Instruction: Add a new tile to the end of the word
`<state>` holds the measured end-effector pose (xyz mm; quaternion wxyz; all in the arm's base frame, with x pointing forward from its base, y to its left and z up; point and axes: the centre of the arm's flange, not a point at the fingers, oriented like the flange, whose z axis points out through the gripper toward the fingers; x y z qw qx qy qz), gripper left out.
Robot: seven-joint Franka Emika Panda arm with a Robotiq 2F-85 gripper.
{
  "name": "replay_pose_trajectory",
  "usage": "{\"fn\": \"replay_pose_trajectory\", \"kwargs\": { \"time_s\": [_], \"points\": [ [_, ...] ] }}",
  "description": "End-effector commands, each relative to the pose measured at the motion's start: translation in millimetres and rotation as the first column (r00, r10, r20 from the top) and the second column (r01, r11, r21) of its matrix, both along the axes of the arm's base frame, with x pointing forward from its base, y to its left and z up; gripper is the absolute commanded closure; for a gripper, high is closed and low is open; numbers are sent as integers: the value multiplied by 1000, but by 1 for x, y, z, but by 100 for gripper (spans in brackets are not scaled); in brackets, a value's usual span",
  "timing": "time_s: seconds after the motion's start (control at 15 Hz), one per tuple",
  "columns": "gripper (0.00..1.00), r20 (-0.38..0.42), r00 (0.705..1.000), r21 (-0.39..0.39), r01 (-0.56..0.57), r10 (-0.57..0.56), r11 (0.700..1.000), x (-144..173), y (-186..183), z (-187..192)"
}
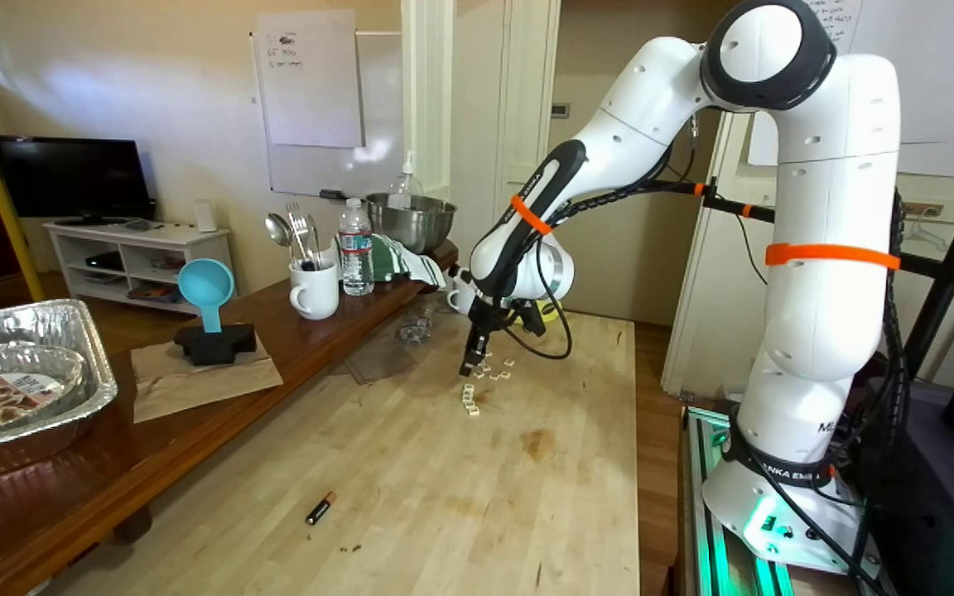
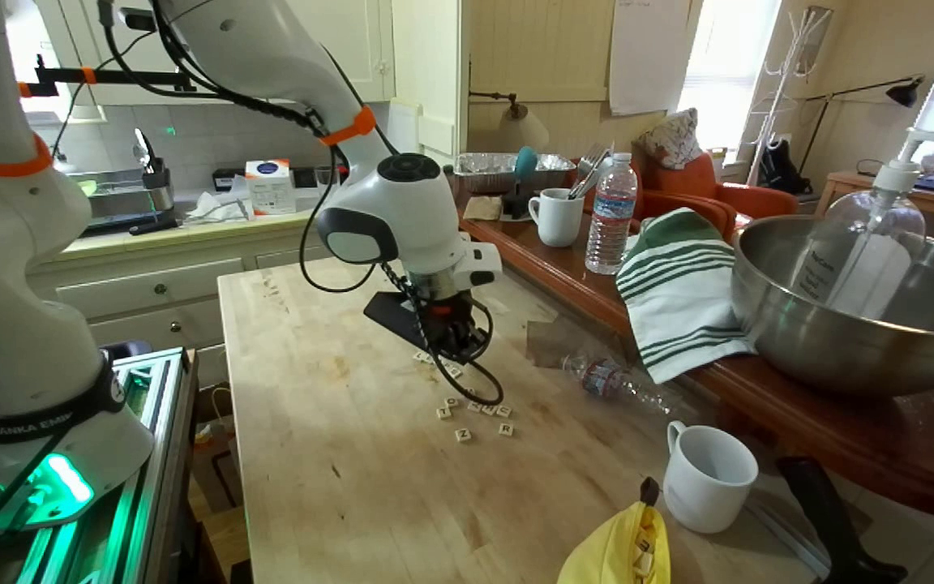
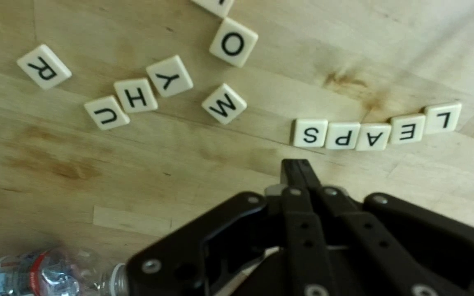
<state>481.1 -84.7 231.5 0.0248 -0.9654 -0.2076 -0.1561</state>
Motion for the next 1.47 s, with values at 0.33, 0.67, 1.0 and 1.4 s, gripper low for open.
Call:
{"fn": "replay_pose_trajectory", "kwargs": {
  "time_s": [0.33,0.67,1.0,1.4],
  "points": [
    [100,-21,994,-5,107,-107,994,-7,-29,0],
    [100,-17,992,-5,125,-125,992,-4,-37,-9],
    [100,-11,991,-8,135,-135,991,0,-43,-18],
    [100,-48,990,-10,130,-130,992,3,-48,-33]
  ]
}}
